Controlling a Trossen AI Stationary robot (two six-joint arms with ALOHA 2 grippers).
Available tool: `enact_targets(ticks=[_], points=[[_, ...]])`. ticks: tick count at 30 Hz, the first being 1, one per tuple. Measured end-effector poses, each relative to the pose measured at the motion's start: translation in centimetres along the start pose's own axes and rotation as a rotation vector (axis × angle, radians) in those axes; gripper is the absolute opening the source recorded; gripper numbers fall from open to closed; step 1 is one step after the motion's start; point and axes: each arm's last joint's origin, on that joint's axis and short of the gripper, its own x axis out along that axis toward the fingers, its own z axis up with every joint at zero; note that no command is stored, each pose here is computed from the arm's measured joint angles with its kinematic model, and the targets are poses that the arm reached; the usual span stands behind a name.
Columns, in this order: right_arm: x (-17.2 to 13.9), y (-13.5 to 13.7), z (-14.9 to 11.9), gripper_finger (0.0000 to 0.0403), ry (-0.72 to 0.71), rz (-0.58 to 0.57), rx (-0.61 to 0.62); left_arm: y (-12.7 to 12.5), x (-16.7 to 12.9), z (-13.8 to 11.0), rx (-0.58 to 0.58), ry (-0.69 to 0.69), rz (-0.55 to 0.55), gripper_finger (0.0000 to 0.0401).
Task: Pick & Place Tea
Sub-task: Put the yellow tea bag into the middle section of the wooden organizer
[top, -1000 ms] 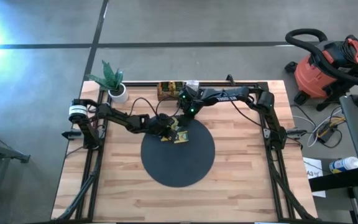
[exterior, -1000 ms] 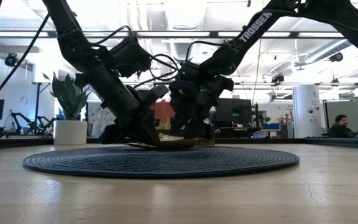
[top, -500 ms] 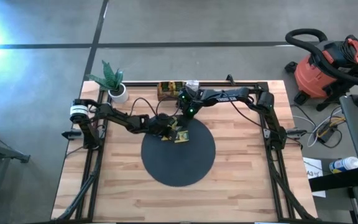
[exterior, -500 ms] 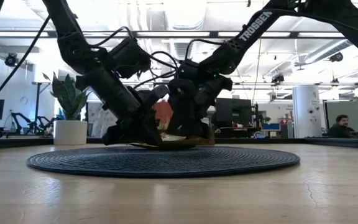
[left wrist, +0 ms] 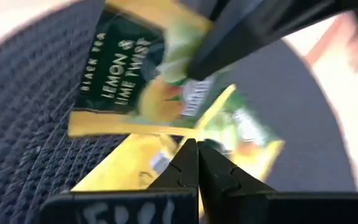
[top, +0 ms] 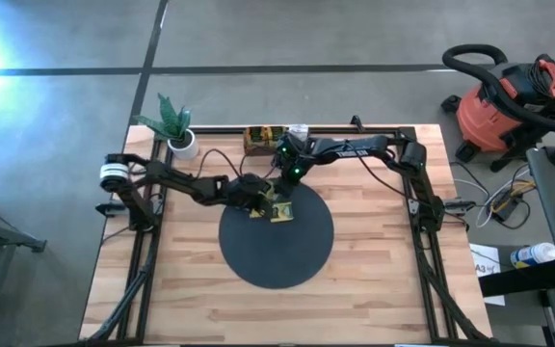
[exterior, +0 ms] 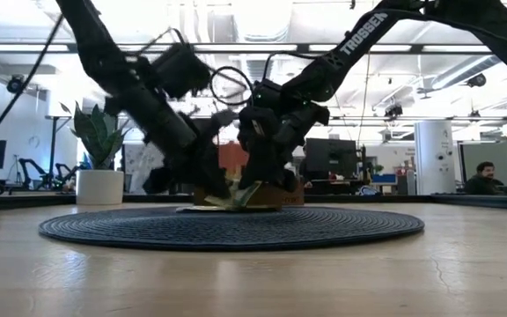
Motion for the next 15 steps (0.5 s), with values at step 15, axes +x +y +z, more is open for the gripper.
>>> enact_targets(ticks=[15], points=[[-1.8,1.2,0.4,0.0009,-0.063,0.005,-0.045,-1.2,-10.0,2.6,-0.136,-0.338,0.148,0.0]])
